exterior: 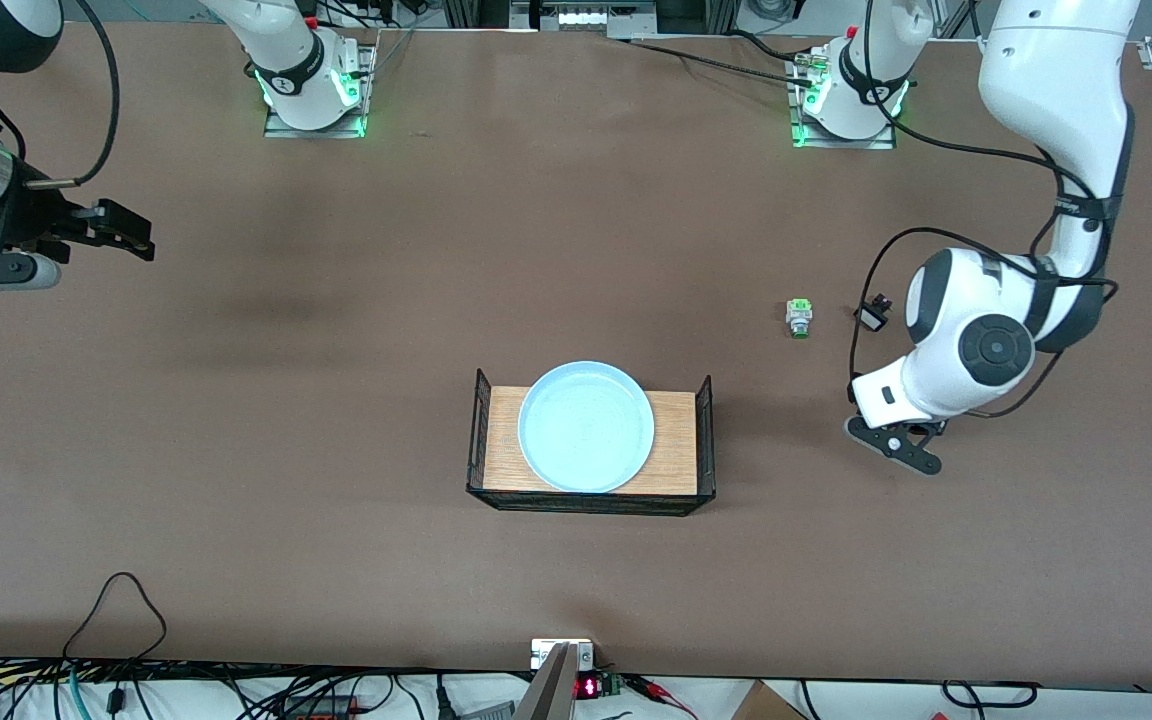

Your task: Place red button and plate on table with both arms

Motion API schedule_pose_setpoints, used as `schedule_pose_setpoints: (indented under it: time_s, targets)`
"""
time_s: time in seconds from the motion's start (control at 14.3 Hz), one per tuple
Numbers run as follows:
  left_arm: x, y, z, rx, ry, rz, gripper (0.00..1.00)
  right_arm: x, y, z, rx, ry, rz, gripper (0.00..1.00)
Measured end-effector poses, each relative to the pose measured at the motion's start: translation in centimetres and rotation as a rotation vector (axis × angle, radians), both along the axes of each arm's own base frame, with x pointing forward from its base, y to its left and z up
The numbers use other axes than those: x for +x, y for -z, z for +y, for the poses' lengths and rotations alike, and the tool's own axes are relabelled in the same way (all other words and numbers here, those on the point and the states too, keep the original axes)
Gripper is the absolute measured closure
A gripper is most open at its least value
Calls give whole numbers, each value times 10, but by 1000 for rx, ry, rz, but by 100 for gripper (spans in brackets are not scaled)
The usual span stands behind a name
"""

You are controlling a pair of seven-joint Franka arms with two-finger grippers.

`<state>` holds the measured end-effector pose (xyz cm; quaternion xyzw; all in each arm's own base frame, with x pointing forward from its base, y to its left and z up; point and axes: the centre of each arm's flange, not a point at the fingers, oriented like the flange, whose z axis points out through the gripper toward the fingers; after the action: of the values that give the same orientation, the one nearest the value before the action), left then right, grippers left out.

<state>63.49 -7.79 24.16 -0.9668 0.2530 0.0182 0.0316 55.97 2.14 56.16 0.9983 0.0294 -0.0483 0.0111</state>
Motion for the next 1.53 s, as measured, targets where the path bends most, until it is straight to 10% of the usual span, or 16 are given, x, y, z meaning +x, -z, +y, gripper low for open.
schedule_pose_setpoints:
  time_s: [0.56,0.84,1.53]
  targets:
    - [-43,55,4,-29,14,-83,58,-30,1,164,48,291,31,0]
    - [-43,55,3,-29,14,-84,28,-39,17,211,116,471,124,0]
    - [-33,5,4,-22,5,-75,0,-40,77,356,212,761,13,0]
